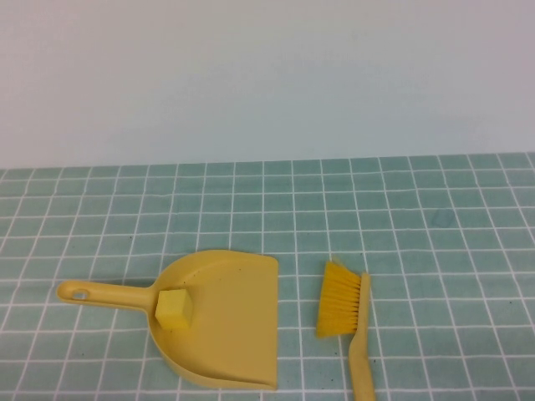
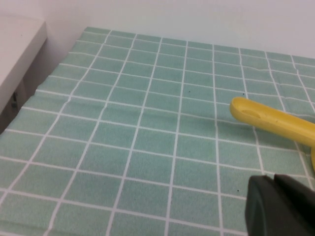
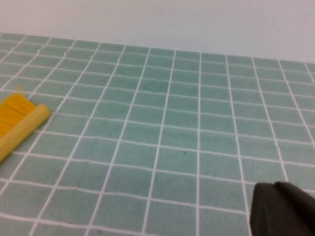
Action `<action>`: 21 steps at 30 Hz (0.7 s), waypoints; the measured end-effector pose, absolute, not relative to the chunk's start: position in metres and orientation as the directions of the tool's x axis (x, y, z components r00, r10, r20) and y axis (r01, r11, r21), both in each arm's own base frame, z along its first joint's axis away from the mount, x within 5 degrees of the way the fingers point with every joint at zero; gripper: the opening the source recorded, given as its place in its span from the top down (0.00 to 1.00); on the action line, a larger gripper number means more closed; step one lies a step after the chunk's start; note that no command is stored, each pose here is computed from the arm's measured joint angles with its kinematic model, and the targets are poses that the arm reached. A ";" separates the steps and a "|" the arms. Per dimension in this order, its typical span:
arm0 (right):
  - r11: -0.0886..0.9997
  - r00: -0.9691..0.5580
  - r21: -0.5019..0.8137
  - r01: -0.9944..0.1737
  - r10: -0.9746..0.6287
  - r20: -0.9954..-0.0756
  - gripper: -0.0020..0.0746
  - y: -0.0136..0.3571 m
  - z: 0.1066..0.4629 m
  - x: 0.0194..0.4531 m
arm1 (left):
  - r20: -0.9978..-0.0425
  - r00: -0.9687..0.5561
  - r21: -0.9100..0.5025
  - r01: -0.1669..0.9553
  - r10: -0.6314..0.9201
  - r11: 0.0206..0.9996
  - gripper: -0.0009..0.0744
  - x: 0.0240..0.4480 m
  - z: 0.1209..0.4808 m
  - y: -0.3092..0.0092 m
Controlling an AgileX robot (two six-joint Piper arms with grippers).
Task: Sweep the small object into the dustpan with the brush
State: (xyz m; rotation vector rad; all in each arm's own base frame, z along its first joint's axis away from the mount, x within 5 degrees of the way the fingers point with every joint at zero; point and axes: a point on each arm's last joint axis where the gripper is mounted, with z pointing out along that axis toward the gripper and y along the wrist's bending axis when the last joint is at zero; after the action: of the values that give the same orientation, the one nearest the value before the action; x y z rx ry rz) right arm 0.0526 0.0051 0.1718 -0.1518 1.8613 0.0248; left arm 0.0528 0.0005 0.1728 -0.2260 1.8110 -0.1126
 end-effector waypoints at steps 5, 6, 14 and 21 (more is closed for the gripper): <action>0.991 -0.335 -0.060 -0.120 -0.098 -0.937 0.98 0.005 0.167 0.051 | -0.948 -0.236 -0.196 -0.094 -0.213 0.976 0.99 0.053 0.173 0.000; 0.991 -0.338 -0.062 -0.120 -0.100 -0.936 0.98 0.005 0.167 0.051 | -0.949 -0.236 -0.194 -0.094 -0.211 0.976 0.99 0.053 0.173 0.001; 0.991 -0.339 -0.064 -0.120 -0.101 -0.935 0.98 0.005 0.167 0.051 | -0.949 -0.236 -0.194 -0.094 -0.211 0.976 0.99 0.053 0.173 0.001; 0.991 -0.340 -0.066 -0.120 -0.103 -0.935 0.98 0.005 0.167 0.051 | -0.949 -0.236 -0.194 -0.094 -0.211 0.976 0.99 0.053 0.173 0.001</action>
State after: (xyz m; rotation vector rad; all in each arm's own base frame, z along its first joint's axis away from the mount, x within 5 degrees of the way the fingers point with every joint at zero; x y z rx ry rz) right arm 0.0508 0.0046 0.1671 -0.1599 1.9207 0.0171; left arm 0.0528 0.0006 0.1728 -0.2246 1.8112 -0.1106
